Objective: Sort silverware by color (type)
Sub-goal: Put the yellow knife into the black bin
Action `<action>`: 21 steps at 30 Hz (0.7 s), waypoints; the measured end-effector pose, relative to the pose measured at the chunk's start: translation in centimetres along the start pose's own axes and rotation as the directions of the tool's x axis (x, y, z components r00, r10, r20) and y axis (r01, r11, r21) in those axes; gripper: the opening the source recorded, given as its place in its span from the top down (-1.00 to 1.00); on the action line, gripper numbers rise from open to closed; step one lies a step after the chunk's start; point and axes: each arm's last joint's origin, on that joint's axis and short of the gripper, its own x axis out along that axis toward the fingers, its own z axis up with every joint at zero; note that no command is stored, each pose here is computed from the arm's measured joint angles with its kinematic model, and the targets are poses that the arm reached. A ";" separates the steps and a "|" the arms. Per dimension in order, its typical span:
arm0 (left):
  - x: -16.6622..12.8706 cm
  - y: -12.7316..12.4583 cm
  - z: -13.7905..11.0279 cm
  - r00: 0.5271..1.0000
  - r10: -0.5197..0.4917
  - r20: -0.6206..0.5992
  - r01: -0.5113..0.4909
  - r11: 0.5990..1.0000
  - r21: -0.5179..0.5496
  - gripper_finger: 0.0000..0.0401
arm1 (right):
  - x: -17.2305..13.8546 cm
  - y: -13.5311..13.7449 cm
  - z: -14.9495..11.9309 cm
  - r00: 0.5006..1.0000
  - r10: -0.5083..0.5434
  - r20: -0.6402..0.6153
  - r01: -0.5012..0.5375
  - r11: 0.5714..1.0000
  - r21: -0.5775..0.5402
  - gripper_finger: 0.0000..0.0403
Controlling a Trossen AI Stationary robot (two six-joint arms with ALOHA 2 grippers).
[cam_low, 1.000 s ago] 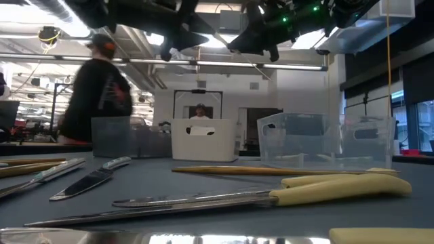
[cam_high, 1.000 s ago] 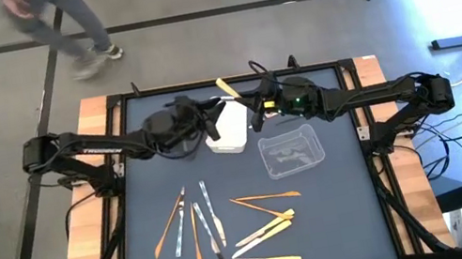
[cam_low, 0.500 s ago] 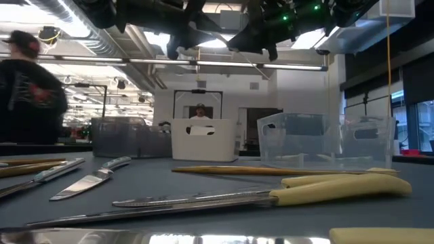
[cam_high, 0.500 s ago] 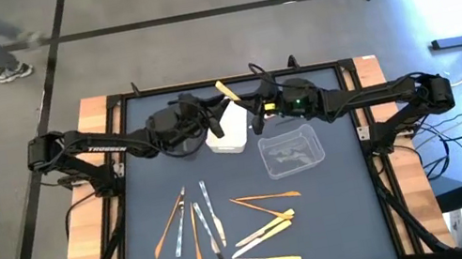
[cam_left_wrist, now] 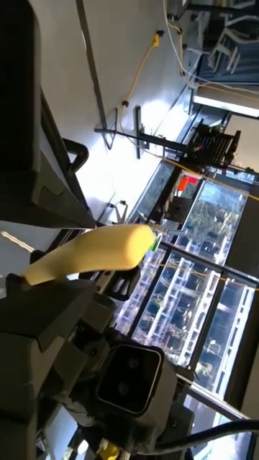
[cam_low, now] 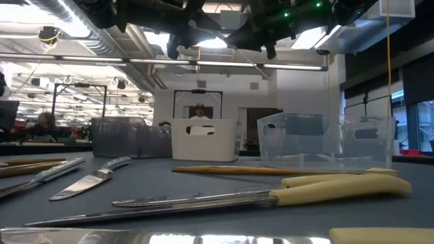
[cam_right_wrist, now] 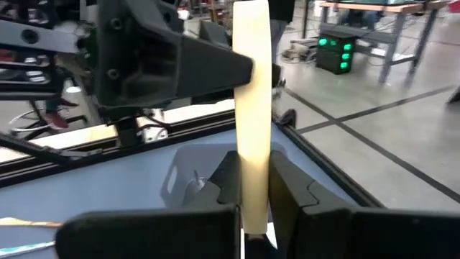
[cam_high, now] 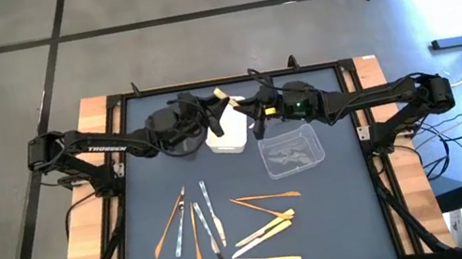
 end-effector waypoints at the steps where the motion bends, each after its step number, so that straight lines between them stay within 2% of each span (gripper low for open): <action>1: 0.0 0.0 0.0 1.000 0.000 0.000 0.000 1.000 0.000 0.41 | 0.0 0.0 0.0 1.000 0.006 -0.001 -0.006 1.000 0.000 0.87; 11: 0.0 0.0 0.0 1.000 -0.002 -0.002 0.002 1.000 0.003 0.42 | 0.0 0.0 0.0 1.000 0.007 0.000 -0.007 1.000 0.000 0.87; 21: 0.0 -0.1 0.0 1.000 -0.025 -0.008 0.025 1.000 -0.002 0.69 | 0.0 0.0 0.0 1.000 0.007 -0.003 -0.007 1.000 -0.006 0.87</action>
